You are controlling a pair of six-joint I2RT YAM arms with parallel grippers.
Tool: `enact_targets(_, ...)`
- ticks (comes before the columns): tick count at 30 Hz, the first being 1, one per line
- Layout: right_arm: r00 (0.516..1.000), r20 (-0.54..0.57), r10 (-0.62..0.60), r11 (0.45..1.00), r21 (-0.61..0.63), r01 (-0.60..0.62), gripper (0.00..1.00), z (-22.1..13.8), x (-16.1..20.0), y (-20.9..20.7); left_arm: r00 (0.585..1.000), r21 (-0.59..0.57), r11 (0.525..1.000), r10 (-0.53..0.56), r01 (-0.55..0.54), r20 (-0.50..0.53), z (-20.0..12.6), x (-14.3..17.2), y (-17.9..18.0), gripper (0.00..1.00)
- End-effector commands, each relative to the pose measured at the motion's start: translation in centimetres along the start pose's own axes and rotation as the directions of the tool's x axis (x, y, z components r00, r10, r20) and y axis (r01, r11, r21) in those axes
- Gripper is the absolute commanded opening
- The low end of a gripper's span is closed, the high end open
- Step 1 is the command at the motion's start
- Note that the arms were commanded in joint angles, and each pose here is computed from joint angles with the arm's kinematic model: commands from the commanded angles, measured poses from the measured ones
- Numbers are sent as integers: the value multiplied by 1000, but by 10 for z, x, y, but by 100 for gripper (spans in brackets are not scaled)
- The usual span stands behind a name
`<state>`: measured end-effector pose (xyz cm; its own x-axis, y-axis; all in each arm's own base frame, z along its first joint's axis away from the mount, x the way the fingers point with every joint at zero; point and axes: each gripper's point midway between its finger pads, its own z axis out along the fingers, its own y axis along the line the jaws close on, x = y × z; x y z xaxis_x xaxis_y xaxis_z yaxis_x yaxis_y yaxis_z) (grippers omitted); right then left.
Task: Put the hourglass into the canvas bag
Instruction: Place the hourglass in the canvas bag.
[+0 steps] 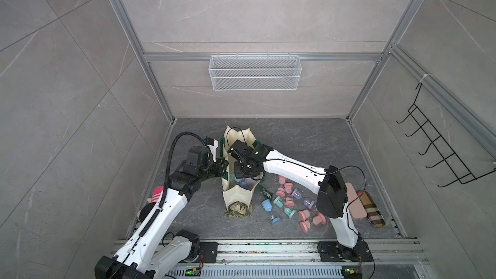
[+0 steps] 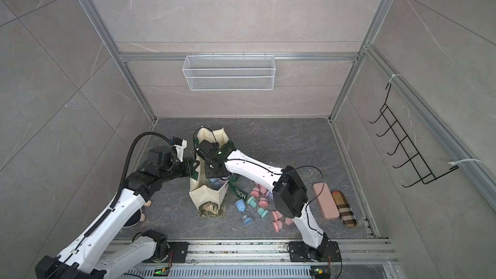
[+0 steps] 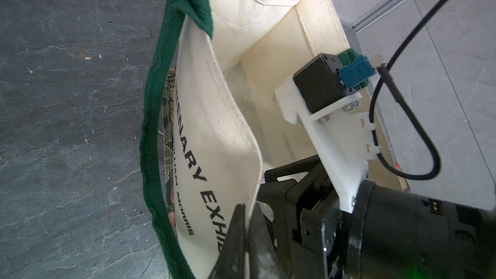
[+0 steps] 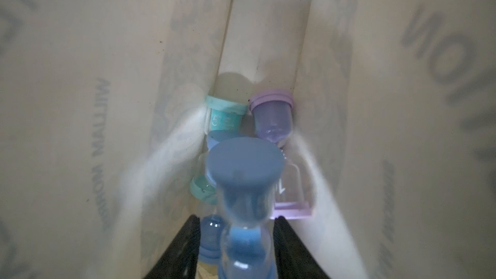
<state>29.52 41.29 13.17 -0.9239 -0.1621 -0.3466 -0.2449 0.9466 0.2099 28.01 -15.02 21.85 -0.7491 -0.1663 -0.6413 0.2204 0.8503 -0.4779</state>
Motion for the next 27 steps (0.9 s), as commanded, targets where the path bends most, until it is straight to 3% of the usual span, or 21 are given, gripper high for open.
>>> enact_targets(1, 1000, 10, 5, 1000, -9, -5, 55, -8, -1, -1, 1000, 11, 1000, 0, 0, -20, -1, 4, -1, 0)
enact_targets(7, 997, 72, -30, 997, -64, 35, 59, -34, -7, 9, 1000, 11, 1000, -1, 1, -24, 0, 4, -1, 0)
enact_targets(15, 947, 311, -76, 976, -174, 135, 59, -119, -24, 22, 1000, 10, 1000, -2, 2, -29, 2, 5, 0, 0)
enact_targets(21, 895, 445, -44, 993, -75, 86, 58, -167, -30, -21, 1000, 8, 1000, -2, 2, -28, 2, 5, 0, 0)
enact_targets(27, 861, 507, 37, 998, 25, -58, 57, -189, -22, -81, 1000, 9, 1000, -1, 1, -28, 2, 5, 0, 0)
